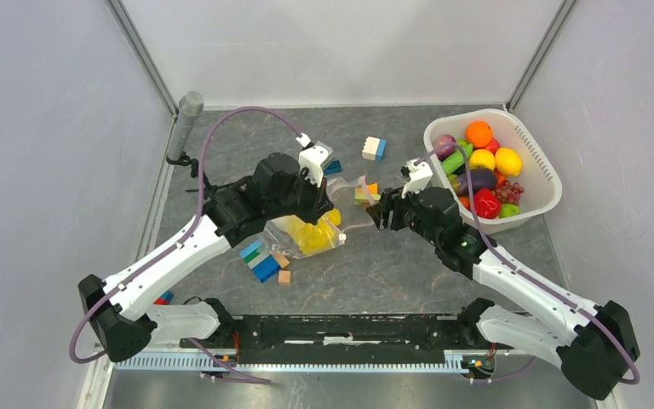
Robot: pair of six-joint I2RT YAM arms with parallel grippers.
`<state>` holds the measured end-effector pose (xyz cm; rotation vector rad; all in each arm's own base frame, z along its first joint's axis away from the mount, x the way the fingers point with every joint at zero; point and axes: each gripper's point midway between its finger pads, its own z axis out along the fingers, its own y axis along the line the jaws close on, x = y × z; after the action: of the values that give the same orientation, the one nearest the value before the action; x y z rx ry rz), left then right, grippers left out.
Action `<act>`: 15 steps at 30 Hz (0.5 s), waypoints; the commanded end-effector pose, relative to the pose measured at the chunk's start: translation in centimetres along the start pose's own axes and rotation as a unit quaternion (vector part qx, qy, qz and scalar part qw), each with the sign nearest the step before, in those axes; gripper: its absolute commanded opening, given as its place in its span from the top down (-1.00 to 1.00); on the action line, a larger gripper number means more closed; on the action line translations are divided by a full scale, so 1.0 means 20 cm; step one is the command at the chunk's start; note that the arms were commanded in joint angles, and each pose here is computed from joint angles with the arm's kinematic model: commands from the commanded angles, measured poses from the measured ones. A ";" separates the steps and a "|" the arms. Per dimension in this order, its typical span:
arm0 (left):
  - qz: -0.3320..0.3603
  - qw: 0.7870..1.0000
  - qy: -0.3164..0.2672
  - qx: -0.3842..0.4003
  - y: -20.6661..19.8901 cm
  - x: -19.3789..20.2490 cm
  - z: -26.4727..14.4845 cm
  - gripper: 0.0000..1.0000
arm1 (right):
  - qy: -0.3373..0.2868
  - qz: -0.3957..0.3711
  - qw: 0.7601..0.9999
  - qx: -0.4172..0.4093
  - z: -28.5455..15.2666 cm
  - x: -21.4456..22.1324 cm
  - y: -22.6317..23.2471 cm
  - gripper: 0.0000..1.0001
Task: Place the food in the zip-top bag and seal the zipper
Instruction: Adjust the zipper food storage bag at the center of the board.
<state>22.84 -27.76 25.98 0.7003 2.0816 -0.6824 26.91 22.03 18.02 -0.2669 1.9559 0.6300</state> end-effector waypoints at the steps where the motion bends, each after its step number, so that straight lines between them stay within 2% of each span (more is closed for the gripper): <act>1: -0.013 0.999 -0.050 0.007 -0.01 -0.06 -0.02 0.96 | -0.041 -0.042 0.998 -0.006 -0.10 -0.23 0.04 -0.43; 3: -0.013 0.999 -0.047 0.003 0.00 -0.05 -0.02 0.96 | -0.058 -0.053 0.997 0.005 -0.15 -0.28 0.03 -0.60; 7: -0.017 0.999 -0.046 -0.001 0.00 -0.04 0.00 0.96 | -0.093 -0.063 0.993 0.039 -0.26 -0.36 -0.04 -0.76; 15: -0.024 0.999 -0.049 0.001 0.01 0.00 0.00 0.95 | -0.137 -0.081 0.972 0.173 -0.43 -0.48 -0.27 -0.87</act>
<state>22.74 -27.43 24.41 0.6702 2.0713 -0.6875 26.11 15.76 25.91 -0.2081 1.7443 0.4039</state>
